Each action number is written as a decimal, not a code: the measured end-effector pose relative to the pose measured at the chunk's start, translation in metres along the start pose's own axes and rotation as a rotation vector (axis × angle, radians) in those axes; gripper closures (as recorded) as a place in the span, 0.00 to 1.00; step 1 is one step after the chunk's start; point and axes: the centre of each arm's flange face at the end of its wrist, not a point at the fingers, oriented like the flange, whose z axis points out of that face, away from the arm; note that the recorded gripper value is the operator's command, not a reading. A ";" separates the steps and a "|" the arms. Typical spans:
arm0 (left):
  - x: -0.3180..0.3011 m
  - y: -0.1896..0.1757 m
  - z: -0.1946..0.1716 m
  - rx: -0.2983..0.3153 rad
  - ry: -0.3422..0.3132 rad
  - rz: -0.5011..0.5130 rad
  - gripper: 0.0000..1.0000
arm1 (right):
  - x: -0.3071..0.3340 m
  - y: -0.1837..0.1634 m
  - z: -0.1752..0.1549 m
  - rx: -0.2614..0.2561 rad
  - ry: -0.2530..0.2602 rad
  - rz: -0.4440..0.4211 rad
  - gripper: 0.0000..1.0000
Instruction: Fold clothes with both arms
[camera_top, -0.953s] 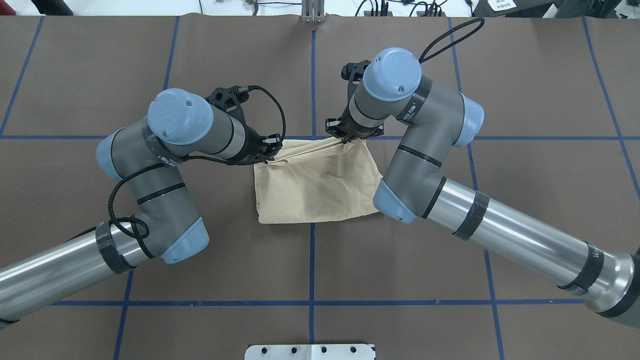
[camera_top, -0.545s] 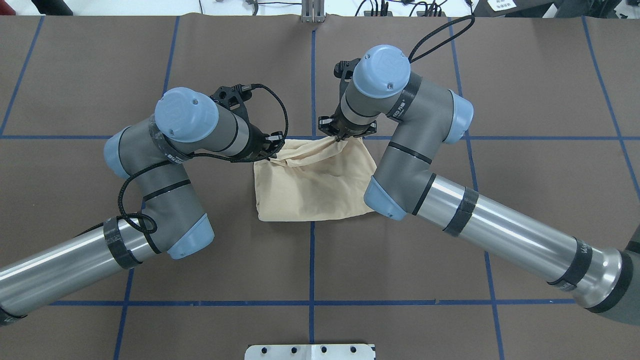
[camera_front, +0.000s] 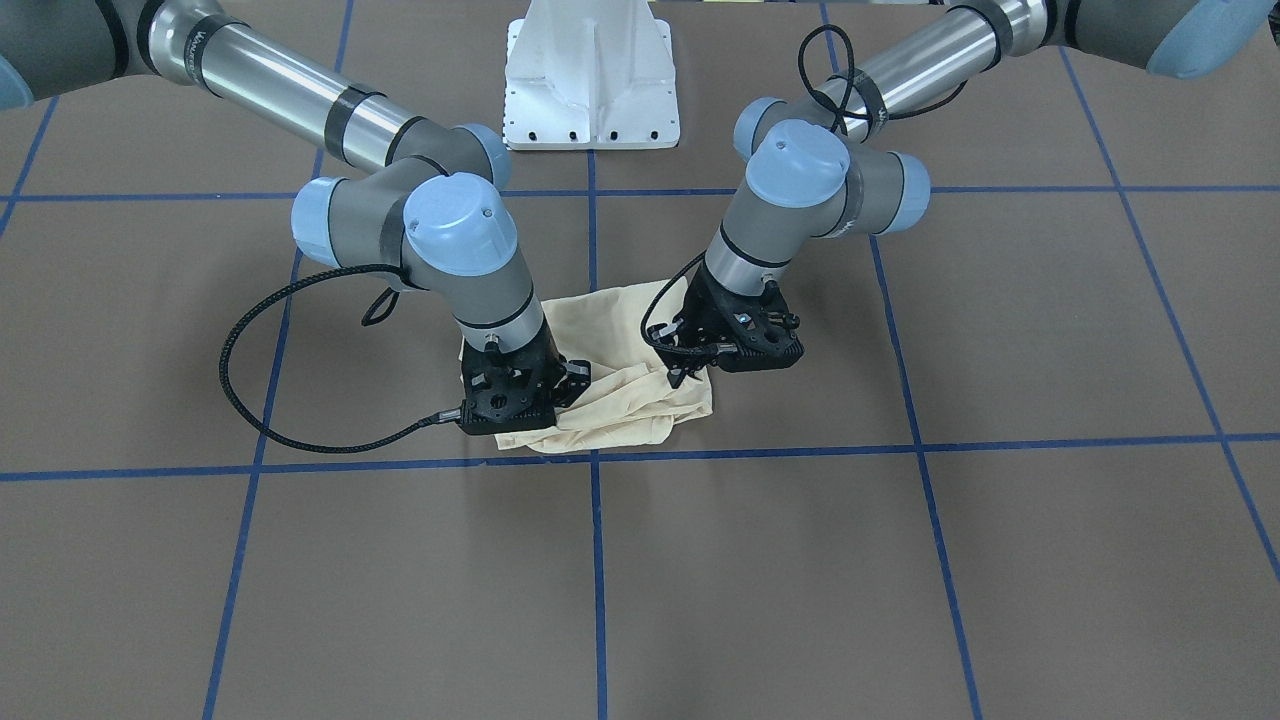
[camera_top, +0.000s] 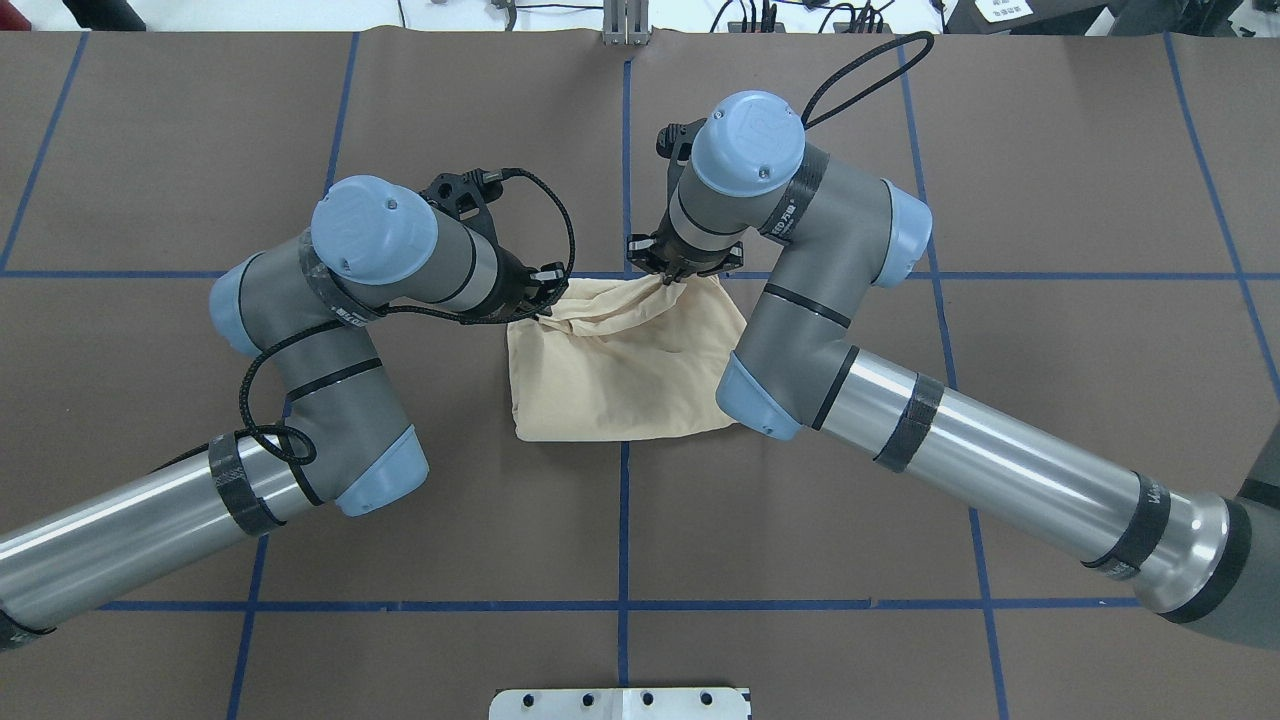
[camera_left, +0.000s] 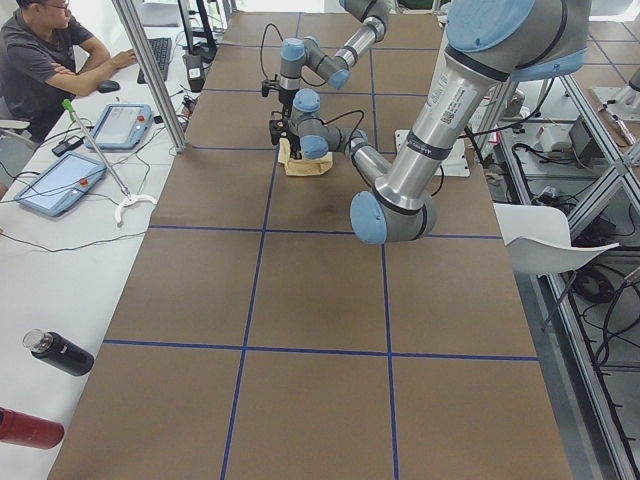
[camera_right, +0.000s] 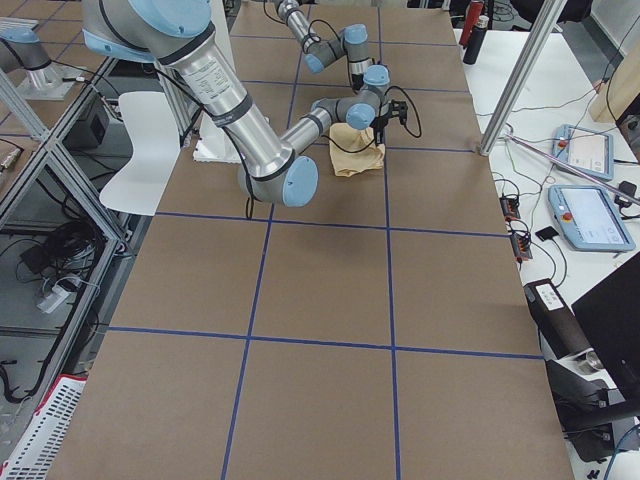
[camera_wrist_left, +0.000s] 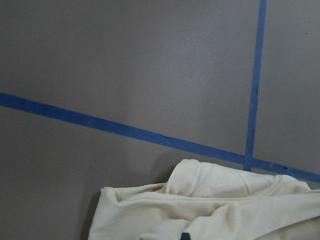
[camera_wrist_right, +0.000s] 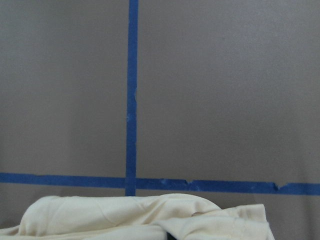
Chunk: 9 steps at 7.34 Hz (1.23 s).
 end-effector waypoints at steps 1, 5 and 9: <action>-0.004 -0.013 -0.006 0.017 -0.002 -0.008 0.00 | 0.000 -0.001 -0.001 0.006 -0.008 -0.006 0.00; -0.061 -0.045 -0.063 0.035 -0.011 0.044 0.00 | -0.029 0.015 -0.016 0.013 -0.078 -0.091 0.00; -0.081 -0.048 -0.079 0.033 -0.024 0.052 0.00 | -0.055 0.080 0.023 -0.020 -0.052 -0.190 0.01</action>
